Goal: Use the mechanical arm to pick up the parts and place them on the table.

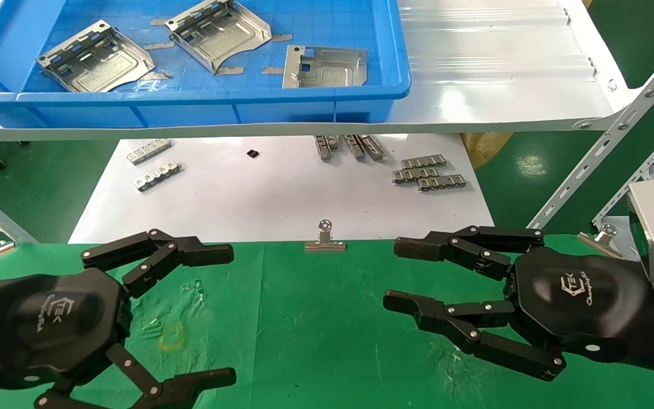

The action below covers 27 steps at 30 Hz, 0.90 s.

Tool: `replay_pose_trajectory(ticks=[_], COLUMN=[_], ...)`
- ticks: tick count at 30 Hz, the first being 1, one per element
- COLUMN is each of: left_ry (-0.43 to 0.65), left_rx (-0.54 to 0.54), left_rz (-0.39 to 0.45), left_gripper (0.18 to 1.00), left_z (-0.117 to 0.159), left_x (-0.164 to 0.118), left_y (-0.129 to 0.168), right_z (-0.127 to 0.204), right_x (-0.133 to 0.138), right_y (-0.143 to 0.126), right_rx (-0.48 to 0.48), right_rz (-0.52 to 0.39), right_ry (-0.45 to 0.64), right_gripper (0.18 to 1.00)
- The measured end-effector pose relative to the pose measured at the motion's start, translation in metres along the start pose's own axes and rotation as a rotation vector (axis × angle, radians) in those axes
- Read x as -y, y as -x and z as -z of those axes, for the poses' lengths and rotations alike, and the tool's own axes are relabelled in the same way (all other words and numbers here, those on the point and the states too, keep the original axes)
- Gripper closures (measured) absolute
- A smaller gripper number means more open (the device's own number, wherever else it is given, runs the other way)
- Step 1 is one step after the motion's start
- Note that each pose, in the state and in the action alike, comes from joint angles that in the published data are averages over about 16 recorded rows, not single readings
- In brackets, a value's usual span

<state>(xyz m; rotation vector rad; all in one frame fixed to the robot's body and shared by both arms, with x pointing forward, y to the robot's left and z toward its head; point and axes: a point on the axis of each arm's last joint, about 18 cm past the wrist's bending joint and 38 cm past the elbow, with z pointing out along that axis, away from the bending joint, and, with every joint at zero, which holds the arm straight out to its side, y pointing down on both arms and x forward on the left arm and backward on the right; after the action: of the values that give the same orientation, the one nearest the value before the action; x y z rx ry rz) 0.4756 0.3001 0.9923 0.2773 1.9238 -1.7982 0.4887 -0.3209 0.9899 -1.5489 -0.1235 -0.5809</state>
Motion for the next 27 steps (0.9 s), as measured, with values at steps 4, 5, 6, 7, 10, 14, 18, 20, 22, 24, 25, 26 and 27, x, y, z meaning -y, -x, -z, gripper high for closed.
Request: replay_pose_trajectory(ticks=[4, 5, 6, 7, 10, 14, 18, 20, 22, 24, 25, 26, 27], left_ry=[0.000, 0.000, 0.000, 0.000, 0.000, 0.000, 0.000, 0.000, 0.000, 0.000, 0.000, 0.000, 0.000], left_rx=[0.000, 0.000, 0.000, 0.000, 0.000, 0.000, 0.000, 0.000, 0.000, 0.000, 0.000, 0.000, 0.000], left_rz=[0.000, 0.000, 0.000, 0.000, 0.000, 0.000, 0.000, 0.000, 0.000, 0.000, 0.000, 0.000, 0.000], left_gripper=[0.183, 0.183, 0.183, 0.183, 0.183, 0.183, 0.183, 0.183, 0.183, 0.183, 0.183, 0.183, 0.183], left_z=[0.0000, 0.0000, 0.0000, 0.0000, 0.0000, 0.0000, 0.0000, 0.0000, 0.0000, 0.0000, 0.0000, 0.0000, 0.0000], left_x=[0.0000, 0.0000, 0.0000, 0.0000, 0.0000, 0.0000, 0.0000, 0.0000, 0.0000, 0.0000, 0.0000, 0.0000, 0.0000], left_y=[0.0000, 0.0000, 0.0000, 0.0000, 0.0000, 0.0000, 0.0000, 0.0000, 0.0000, 0.0000, 0.0000, 0.0000, 0.0000], right_z=[0.0000, 0.0000, 0.0000, 0.0000, 0.0000, 0.0000, 0.0000, 0.0000, 0.0000, 0.0000, 0.0000, 0.0000, 0.0000], right_x=[0.0000, 0.0000, 0.0000, 0.0000, 0.0000, 0.0000, 0.0000, 0.0000, 0.0000, 0.0000, 0.0000, 0.0000, 0.0000], right_y=[0.0000, 0.0000, 0.0000, 0.0000, 0.0000, 0.0000, 0.0000, 0.0000, 0.0000, 0.0000, 0.0000, 0.0000, 0.0000], right_rx=[0.000, 0.000, 0.000, 0.000, 0.000, 0.000, 0.000, 0.000, 0.000, 0.000, 0.000, 0.000, 0.000], right_rz=[0.000, 0.000, 0.000, 0.000, 0.000, 0.000, 0.000, 0.000, 0.000, 0.000, 0.000, 0.000, 0.000], right_ry=[0.000, 0.000, 0.000, 0.000, 0.000, 0.000, 0.000, 0.000, 0.000, 0.000, 0.000, 0.000, 0.000], right_gripper=[0.638, 0.665, 0.691, 0.708, 0.772, 0.843, 0.905, 0.922, 0.941, 0.960, 0.963, 0.967, 0.971])
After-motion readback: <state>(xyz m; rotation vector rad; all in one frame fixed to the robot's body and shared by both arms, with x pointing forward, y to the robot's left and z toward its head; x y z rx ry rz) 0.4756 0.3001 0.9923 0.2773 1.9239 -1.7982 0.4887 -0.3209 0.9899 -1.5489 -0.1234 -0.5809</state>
